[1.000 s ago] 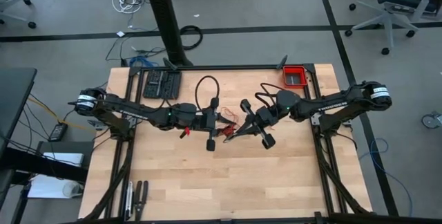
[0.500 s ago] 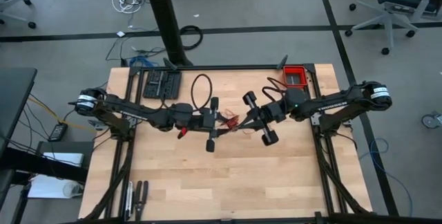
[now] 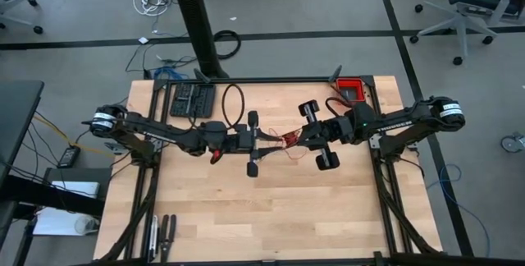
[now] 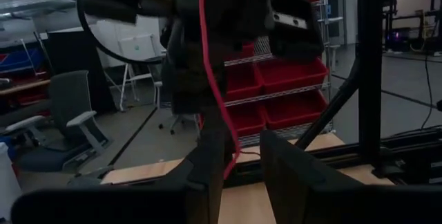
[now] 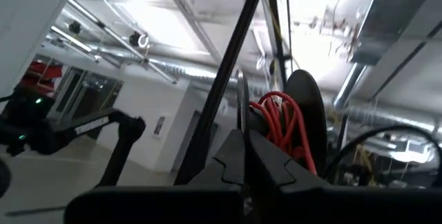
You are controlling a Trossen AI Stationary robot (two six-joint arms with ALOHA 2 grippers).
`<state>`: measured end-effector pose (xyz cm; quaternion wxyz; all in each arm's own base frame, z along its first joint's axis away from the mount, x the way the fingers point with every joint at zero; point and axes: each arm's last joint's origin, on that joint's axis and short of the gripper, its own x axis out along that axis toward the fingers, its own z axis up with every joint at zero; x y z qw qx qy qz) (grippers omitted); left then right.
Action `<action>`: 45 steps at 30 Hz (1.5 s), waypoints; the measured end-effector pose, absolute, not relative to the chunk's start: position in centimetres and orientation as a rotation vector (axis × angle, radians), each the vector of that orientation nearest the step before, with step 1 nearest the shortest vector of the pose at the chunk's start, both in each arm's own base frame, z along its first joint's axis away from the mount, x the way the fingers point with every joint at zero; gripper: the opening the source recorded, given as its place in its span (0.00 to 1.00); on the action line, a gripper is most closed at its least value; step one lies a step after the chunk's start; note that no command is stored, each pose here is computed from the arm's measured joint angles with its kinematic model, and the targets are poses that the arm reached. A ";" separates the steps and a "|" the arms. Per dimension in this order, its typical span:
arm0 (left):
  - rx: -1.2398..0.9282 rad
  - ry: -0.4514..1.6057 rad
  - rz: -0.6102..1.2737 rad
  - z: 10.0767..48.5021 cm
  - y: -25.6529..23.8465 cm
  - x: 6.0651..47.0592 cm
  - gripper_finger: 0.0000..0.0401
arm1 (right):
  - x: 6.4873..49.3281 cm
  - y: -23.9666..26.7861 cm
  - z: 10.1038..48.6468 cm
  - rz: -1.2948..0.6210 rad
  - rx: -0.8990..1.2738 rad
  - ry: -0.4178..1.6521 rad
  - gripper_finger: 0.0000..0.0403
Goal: Coil cords
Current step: Coil the red wire on the black spool
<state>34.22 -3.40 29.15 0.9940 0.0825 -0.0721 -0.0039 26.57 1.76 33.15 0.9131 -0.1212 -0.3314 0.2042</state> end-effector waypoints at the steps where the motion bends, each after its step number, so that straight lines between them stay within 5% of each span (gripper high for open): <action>1: 0.166 -0.139 -0.009 29.1 -3.4 34.3 0.25 | 26.5 1.7 33.2 0.416 -0.252 -0.690 0.00; 12: 0.177 -0.137 0.014 27.8 -3.5 35.2 0.25 | 25.9 2.4 33.8 0.400 -0.303 -0.795 0.00; 27: 0.279 -0.055 0.283 28.6 -4.6 33.6 0.25 | 22.2 1.6 29.0 0.192 -0.142 -0.620 0.00; 37: 0.239 0.002 0.267 27.9 -4.5 33.7 0.25 | 22.2 0.9 25.0 0.083 0.021 -0.212 0.00; 45: 0.153 0.039 0.241 27.4 -3.9 33.8 0.25 | 22.3 1.2 25.5 0.094 -0.038 -0.194 0.00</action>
